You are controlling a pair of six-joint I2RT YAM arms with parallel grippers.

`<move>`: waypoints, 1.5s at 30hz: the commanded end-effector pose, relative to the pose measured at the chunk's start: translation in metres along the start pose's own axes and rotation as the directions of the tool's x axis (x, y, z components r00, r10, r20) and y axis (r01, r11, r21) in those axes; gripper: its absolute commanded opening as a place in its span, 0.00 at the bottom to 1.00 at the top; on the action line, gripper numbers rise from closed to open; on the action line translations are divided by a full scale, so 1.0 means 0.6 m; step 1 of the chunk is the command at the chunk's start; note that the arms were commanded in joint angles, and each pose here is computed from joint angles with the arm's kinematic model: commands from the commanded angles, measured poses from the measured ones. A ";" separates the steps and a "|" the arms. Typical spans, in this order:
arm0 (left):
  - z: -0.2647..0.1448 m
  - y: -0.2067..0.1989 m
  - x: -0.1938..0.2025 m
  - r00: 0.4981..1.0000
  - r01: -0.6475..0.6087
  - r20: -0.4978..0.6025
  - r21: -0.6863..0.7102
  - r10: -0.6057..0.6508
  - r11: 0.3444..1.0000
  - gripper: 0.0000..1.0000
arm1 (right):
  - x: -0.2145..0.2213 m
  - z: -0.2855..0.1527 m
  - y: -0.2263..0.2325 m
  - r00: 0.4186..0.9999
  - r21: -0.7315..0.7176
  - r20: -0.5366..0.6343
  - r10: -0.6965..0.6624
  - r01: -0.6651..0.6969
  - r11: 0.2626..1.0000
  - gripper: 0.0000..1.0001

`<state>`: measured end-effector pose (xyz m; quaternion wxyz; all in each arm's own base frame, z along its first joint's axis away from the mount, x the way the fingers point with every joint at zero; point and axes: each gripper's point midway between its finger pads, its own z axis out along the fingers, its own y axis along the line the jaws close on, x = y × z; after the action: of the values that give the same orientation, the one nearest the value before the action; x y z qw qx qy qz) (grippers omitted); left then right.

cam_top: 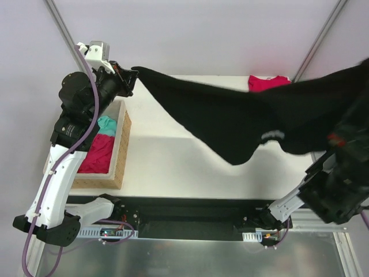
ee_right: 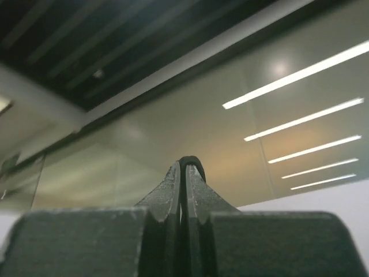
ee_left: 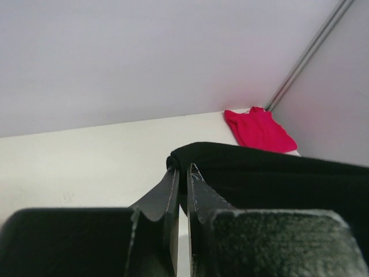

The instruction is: Fold and stack the t-shirts

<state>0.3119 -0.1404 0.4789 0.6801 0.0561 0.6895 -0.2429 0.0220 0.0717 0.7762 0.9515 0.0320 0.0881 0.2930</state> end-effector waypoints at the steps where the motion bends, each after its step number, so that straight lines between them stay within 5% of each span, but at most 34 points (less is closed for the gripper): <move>1: -0.014 0.032 -0.005 1.000 0.008 0.018 -0.091 -0.006 0.996 0.00 | 0.107 -0.016 0.001 0.744 -0.392 -0.227 -0.629 0.521 0.758 0.01; 5: -0.027 0.032 0.004 1.000 0.014 0.016 -0.092 -0.012 0.996 0.00 | 0.171 -0.113 0.128 0.700 -0.758 -0.261 -0.665 0.279 0.590 0.01; 8: -0.031 0.031 0.001 1.000 0.017 0.023 -0.090 -0.015 0.996 0.00 | 0.202 -0.189 0.147 0.640 -0.868 -0.298 -0.709 0.127 0.480 0.01; 11: -0.032 0.021 0.002 1.000 0.024 0.015 -0.059 -0.023 0.998 0.00 | 0.223 -0.233 0.124 0.504 -0.911 -0.296 -0.811 0.106 0.398 0.01; 12: -0.034 0.019 0.001 1.000 0.027 0.015 -0.054 -0.026 0.998 0.00 | 0.230 -0.249 0.103 0.416 -0.913 -0.323 -0.850 0.101 0.396 0.01; 14: -0.032 0.018 0.002 0.999 0.033 0.013 -0.053 -0.032 0.998 0.00 | 0.239 -0.266 0.075 0.326 -0.907 -0.357 -0.875 0.101 0.408 0.01; 15: -0.031 0.018 0.004 0.999 0.036 0.010 -0.052 -0.036 0.998 0.00 | 0.241 -0.269 0.055 0.326 -0.869 -0.442 -0.836 0.077 0.489 0.01; 23: -0.021 0.006 0.017 0.997 0.071 -0.020 -0.015 -0.072 0.997 0.00 | 0.259 -0.355 -0.026 0.190 -0.762 -0.626 -0.757 0.061 0.645 0.01; 29: -0.011 0.012 0.042 0.995 0.086 -0.057 -0.025 -0.088 0.996 0.00 | 0.254 -0.414 -0.120 0.039 -0.557 -0.819 -0.572 0.183 0.810 0.01; 30: -0.010 0.012 0.047 0.994 0.091 -0.063 -0.026 -0.093 0.995 0.00 | 0.250 -0.438 -0.139 -0.020 -0.558 -0.822 -0.569 0.233 0.797 0.01; 33: -0.002 0.018 0.068 0.990 0.101 -0.093 -0.036 -0.104 0.994 0.00 | 0.253 -0.466 -0.179 0.001 -0.405 -0.909 -0.417 0.231 0.884 0.01; 39: 0.002 0.015 0.082 0.988 0.102 -0.113 -0.036 -0.105 0.994 0.00 | 0.249 -0.494 -0.245 0.024 -0.363 -0.915 -0.402 0.382 0.850 0.01; 45: 0.001 0.016 0.093 0.987 0.095 -0.125 -0.039 -0.100 0.995 0.00 | 0.247 -0.547 -0.259 -0.070 -0.411 -0.886 -0.459 0.577 0.706 0.01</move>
<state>0.3164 -0.1427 0.4095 0.6068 0.0269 0.7556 -0.2452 0.1611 0.0746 0.4345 0.7079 -0.2703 0.6526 0.0064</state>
